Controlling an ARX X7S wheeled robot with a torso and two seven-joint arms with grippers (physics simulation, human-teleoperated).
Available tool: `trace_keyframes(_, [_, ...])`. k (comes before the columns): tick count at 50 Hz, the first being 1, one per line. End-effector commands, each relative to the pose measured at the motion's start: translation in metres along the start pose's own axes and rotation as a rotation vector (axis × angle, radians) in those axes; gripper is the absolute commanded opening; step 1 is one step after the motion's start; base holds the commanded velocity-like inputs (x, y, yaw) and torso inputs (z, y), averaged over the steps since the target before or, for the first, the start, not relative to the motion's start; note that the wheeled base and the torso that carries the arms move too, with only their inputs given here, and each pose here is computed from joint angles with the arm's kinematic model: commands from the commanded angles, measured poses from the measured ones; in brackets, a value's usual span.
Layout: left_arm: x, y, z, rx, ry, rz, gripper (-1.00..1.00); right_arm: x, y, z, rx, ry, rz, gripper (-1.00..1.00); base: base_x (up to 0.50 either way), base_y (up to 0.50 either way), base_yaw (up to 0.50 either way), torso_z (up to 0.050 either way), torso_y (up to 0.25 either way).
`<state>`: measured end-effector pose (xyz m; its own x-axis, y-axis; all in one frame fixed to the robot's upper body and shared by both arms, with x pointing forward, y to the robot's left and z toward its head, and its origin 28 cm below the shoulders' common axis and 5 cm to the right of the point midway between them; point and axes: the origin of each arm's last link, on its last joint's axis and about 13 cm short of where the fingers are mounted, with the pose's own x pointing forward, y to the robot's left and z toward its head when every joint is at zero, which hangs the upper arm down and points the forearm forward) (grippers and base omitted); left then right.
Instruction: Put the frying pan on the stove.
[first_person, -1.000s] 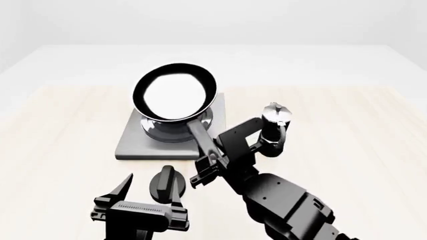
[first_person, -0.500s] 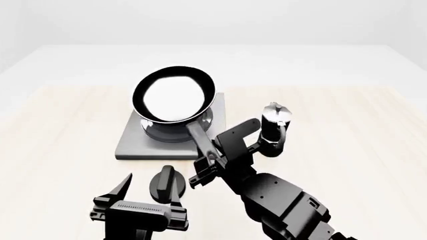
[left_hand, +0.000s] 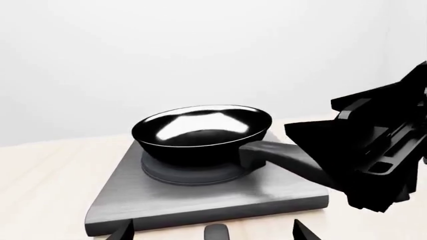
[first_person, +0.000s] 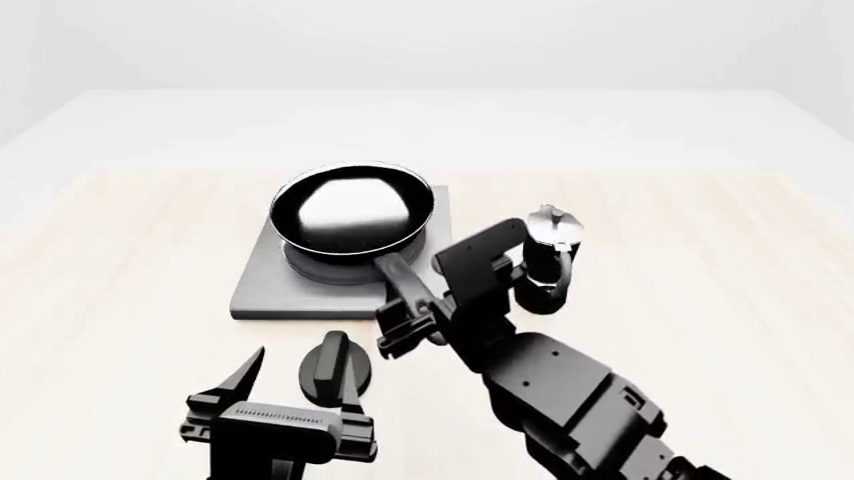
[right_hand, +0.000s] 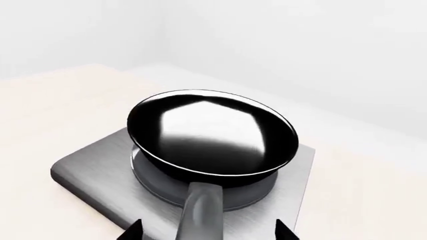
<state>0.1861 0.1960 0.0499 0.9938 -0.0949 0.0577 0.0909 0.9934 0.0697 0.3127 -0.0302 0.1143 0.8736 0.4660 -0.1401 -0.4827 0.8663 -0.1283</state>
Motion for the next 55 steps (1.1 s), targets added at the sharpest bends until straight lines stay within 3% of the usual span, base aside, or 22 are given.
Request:
trace_keyframes(1, [0.001, -0.001, 0.002, 0.000, -0.002, -0.004, 1.00, -0.004, 0.001, 0.009, -0.007, -0.025, 0.001, 1.00, 0.00, 0.00, 0.00, 0.000, 0.000])
trace_keyframes(16, [0.002, 0.000, 0.004, 0.004, -0.007, -0.002, 1.00, -0.014, 0.001, 0.012, 0.030, -0.068, -0.012, 1.00, 0.00, 0.00, 0.00, 0.000, 0.000])
trace_keyframes(35, [-0.004, 0.002, 0.012, 0.003, -0.030, 0.005, 1.00, -0.059, 0.000, 0.017, 0.091, -0.239, -0.147, 1.00, 0.00, 0.00, 0.00, 0.000, 0.000])
trace_keyframes(37, [-0.009, 0.001, 0.016, -0.004, -0.043, -0.002, 1.00, -0.070, 0.003, 0.015, 0.044, -0.294, -0.217, 1.00, 0.00, 0.00, 0.00, 0.000, 0.000])
trace_keyframes(45, [-0.020, 0.002, 0.035, -0.015, -0.111, 0.008, 1.00, -0.099, 0.013, 0.026, 0.049, -0.436, -0.317, 1.00, 0.00, 0.00, 0.00, 0.000, 0.000])
trace_keyframes(49, [-0.021, 0.004, 0.040, -0.031, -0.158, 0.040, 1.00, -0.114, 0.017, 0.033, 0.105, -0.515, -0.363, 1.00, 0.00, 0.00, 0.00, 0.000, 0.000])
trace_keyframes(55, [-0.026, 0.005, 0.049, -0.021, -0.162, 0.011, 1.00, -0.138, 0.024, 0.048, 0.050, -0.596, -0.427, 1.00, 0.00, 0.00, 0.00, 0.000, 0.000])
